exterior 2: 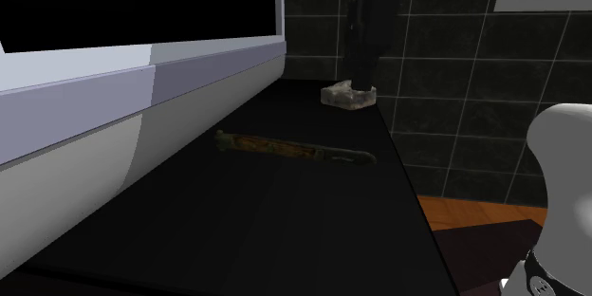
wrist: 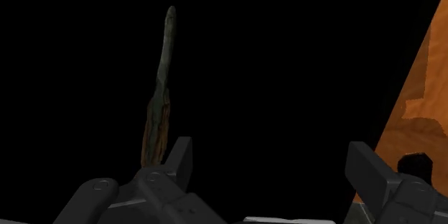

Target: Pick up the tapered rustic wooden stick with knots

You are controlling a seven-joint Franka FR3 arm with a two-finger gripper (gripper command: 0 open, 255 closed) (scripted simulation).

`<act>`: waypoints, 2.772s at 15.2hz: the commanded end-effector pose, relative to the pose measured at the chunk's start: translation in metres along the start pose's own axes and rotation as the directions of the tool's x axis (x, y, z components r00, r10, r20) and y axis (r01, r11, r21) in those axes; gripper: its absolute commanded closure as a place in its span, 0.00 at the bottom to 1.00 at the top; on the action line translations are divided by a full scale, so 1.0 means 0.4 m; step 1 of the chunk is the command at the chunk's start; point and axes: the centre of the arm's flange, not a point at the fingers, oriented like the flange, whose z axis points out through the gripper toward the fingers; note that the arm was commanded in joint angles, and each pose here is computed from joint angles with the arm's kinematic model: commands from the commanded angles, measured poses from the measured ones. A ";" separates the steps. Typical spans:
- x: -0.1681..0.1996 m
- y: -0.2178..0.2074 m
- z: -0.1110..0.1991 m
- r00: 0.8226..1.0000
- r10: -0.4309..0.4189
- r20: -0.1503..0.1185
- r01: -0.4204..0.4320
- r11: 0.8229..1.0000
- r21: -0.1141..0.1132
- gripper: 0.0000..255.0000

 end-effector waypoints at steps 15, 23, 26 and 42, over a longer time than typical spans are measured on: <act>0.220 0.316 0.352 0.978 0.189 0.084 -0.189 0.982 -0.009 0.00; 0.210 0.314 0.438 0.978 0.189 0.084 -0.189 0.982 -0.009 0.00; 0.209 0.313 0.437 0.978 0.189 0.084 -0.189 0.982 -0.009 1.00; 0.222 0.316 0.333 0.978 0.189 0.084 -0.189 0.982 -0.009 1.00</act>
